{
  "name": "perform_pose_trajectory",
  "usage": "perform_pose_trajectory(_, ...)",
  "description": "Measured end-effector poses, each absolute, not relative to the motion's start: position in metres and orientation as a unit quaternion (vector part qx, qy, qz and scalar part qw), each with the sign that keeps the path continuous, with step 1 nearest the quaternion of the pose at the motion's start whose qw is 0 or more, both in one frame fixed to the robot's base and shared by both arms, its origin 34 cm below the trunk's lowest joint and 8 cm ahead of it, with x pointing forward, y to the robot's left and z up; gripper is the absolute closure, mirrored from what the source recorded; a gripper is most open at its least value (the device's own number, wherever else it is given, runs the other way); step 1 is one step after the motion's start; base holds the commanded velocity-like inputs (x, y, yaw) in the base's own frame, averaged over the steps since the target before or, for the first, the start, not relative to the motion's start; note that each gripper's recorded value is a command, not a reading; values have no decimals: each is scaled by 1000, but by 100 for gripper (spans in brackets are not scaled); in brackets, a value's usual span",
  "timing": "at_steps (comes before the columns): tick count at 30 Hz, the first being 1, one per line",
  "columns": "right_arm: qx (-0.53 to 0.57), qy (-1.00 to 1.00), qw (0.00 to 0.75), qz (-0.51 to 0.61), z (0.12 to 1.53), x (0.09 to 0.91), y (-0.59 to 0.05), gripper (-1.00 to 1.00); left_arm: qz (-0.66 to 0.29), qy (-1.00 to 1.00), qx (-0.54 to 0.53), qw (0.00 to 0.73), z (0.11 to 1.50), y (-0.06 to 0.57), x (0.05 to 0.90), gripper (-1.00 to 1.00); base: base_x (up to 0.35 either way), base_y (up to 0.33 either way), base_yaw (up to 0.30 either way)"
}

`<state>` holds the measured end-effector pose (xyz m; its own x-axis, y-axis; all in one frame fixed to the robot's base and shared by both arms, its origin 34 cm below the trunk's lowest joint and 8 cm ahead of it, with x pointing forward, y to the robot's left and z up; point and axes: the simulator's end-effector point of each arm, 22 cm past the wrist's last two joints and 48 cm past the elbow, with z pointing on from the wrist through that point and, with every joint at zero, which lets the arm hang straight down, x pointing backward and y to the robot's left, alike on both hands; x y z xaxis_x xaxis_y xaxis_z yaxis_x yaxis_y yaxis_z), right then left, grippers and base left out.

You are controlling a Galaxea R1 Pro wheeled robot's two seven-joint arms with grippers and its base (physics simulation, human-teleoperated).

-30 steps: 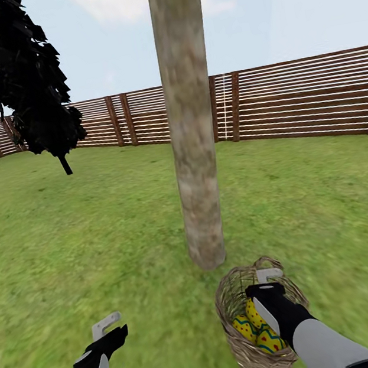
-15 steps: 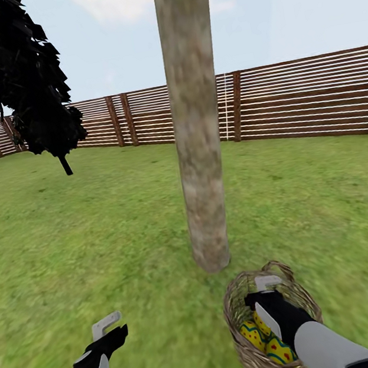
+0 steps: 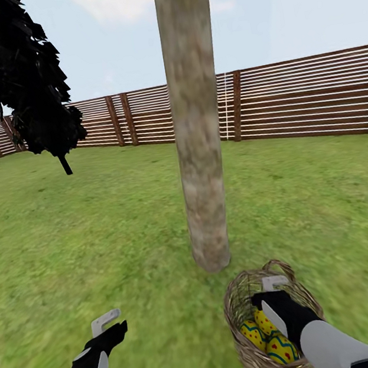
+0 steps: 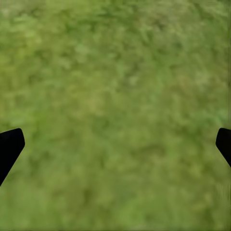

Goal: Take the three Easter eggs out of the wicker basket on the lawn in the garden, then place them on the lawn next to a single tree (choose any tree) so that all three eggs are next to the same tree and none are left in the basket.

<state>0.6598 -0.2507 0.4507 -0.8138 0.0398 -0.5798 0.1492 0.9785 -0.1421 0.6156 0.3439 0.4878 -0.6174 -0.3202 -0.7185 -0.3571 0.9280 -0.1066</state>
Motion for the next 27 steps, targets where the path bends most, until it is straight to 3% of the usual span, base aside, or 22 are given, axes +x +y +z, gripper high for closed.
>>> perform_pose_trajectory(15,53,948,299,-92,418,652,-253,-100,20,894,-189,407,473,345,617,-100,0,0,0)
perform_pose_trajectory(27,67,954,274,-99,387,637,-272,-100,-95,920,-166,344,537,286,609,-100,0,0,0)
